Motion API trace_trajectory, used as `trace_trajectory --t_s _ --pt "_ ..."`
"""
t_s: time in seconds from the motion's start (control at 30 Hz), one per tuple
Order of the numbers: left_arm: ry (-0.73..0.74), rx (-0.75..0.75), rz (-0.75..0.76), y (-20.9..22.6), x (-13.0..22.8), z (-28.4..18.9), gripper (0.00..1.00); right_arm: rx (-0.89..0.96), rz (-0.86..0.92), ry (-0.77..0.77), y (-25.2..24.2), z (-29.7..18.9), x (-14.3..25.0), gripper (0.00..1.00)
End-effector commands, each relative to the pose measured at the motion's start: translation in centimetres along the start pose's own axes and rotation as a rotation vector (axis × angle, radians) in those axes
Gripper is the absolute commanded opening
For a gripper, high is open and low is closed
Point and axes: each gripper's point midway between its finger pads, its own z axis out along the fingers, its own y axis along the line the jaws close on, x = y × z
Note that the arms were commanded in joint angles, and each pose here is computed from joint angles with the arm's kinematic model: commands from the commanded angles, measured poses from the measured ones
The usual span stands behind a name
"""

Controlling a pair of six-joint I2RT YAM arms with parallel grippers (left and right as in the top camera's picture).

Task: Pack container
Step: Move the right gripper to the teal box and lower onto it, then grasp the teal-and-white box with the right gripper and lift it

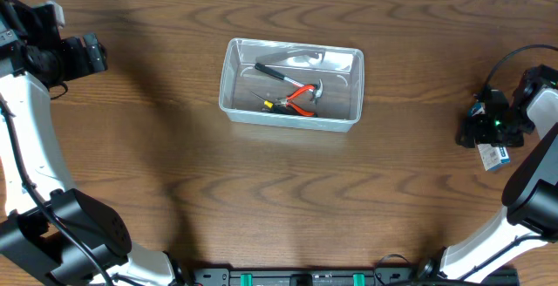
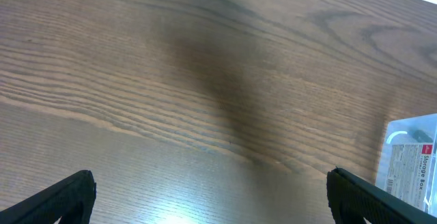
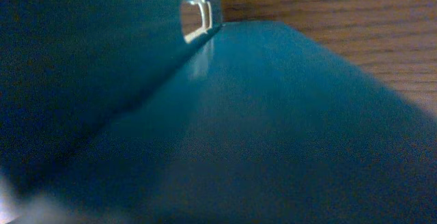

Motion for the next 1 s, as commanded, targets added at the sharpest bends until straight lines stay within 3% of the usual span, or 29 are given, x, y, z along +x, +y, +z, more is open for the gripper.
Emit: trace_trajectory --t_s 0.0,0.1,0.23,0.43,0.7,0.97 --pt "-0.012 0.011 -0.003 -0.2 -0.5 -0.3 0.98 0.004 -0.010 0.001 0.1 0.0 0.0 0.79" --pt "-0.012 0.011 -0.002 -0.3 -0.5 -0.3 0.98 0.015 -0.004 0.000 -0.1 0.0 -0.1 0.70" --pt "-0.013 0.011 -0.002 -0.2 -0.5 -0.3 0.98 0.017 -0.003 -0.002 -0.1 0.0 -0.1 0.45" --pt "-0.012 0.011 -0.003 -0.2 -0.5 -0.3 0.98 0.026 0.051 -0.025 0.0 -0.3 -1.0 0.25" --pt "-0.012 0.011 -0.003 -0.2 -0.5 -0.3 0.98 0.057 -0.046 -0.113 2.7 -4.2 -6.6 0.24" --pt "-0.012 0.011 -0.002 -0.3 -0.5 -0.3 0.98 0.105 -0.228 -0.376 11.0 -14.8 -16.4 0.25"
